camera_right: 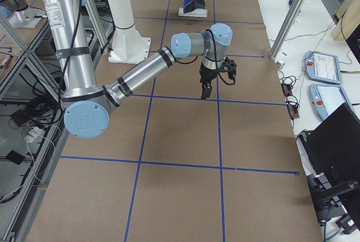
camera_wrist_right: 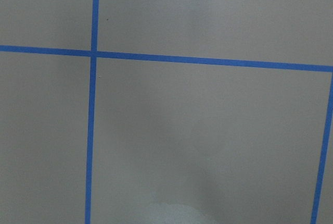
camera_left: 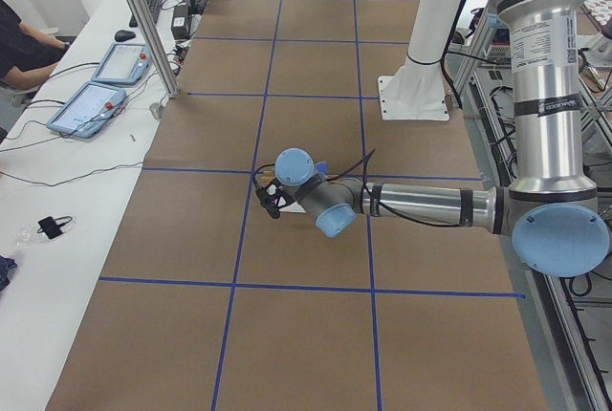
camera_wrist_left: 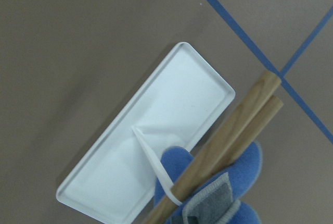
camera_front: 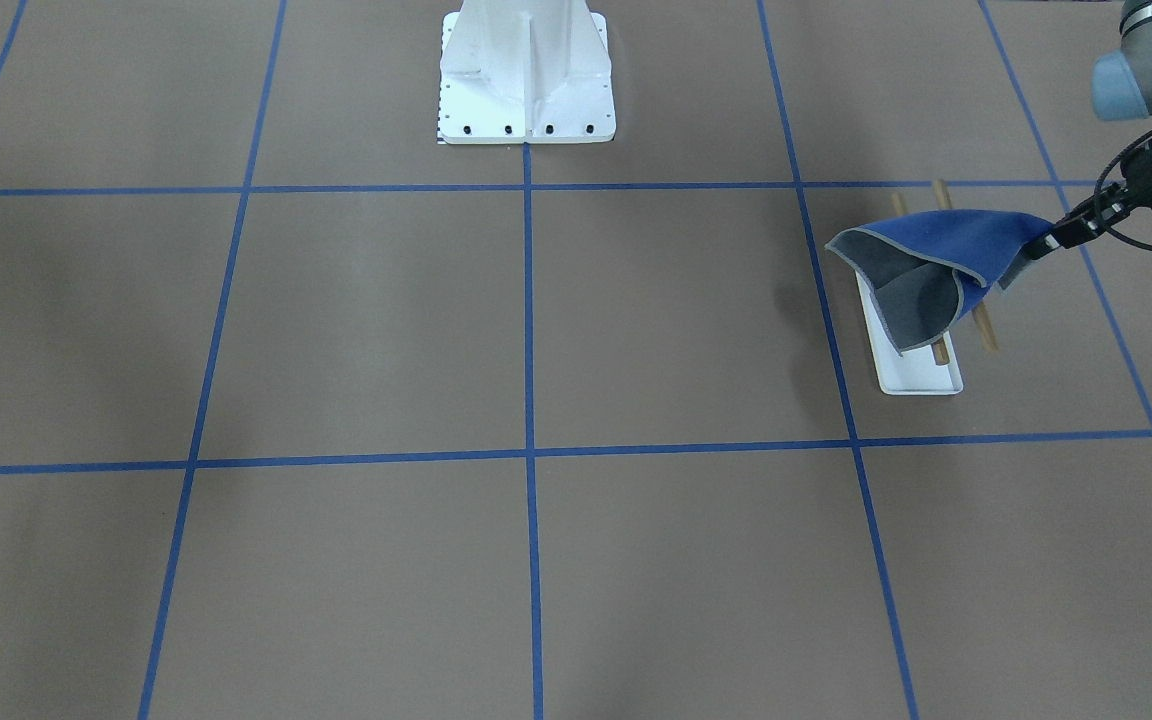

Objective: Hang towel on rack

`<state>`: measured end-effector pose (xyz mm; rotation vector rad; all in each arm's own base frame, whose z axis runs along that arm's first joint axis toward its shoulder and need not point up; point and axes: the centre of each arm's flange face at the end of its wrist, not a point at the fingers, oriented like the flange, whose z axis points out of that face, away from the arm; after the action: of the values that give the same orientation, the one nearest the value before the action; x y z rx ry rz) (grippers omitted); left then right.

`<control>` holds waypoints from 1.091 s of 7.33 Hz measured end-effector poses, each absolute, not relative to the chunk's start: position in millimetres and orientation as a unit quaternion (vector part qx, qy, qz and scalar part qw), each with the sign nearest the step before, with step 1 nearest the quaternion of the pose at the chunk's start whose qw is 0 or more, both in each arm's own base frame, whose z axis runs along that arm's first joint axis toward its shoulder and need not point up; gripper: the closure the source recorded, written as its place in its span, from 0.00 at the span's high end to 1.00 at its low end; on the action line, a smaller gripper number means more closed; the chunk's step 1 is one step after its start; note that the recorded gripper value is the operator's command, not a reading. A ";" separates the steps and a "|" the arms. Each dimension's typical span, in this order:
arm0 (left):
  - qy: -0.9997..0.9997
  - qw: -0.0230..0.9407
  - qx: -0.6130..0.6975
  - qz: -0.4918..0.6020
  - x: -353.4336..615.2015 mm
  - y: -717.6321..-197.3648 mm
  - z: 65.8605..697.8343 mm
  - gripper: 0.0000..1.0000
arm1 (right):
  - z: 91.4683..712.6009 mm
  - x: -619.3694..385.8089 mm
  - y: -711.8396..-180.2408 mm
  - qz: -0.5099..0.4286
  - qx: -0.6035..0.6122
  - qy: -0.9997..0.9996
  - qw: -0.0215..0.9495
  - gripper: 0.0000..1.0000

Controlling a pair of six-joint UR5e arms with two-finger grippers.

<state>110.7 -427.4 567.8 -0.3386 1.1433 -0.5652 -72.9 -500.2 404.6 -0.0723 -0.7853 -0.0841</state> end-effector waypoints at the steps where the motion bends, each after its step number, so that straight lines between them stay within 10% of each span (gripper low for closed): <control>1: 0.530 0.791 -0.157 -0.262 110.3 -428.1 572.1 0.86 | 405.7 -71.8 -500.4 -0.038 -0.038 -0.382 0.923 1.00; 2: 0.529 0.792 -0.157 -0.262 110.8 -429.4 575.1 0.99 | 406.2 -70.5 -500.7 -0.036 -0.039 -0.382 0.923 1.00; 8: 0.502 0.833 -0.058 -0.226 90.5 -443.9 610.2 0.99 | 408.5 -58.3 -502.2 -0.023 -0.037 -0.382 0.923 1.00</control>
<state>90.5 -443.9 610.2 -0.1221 1.0645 -0.4790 -58.3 -502.2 408.5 -0.0758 -0.7837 -0.0479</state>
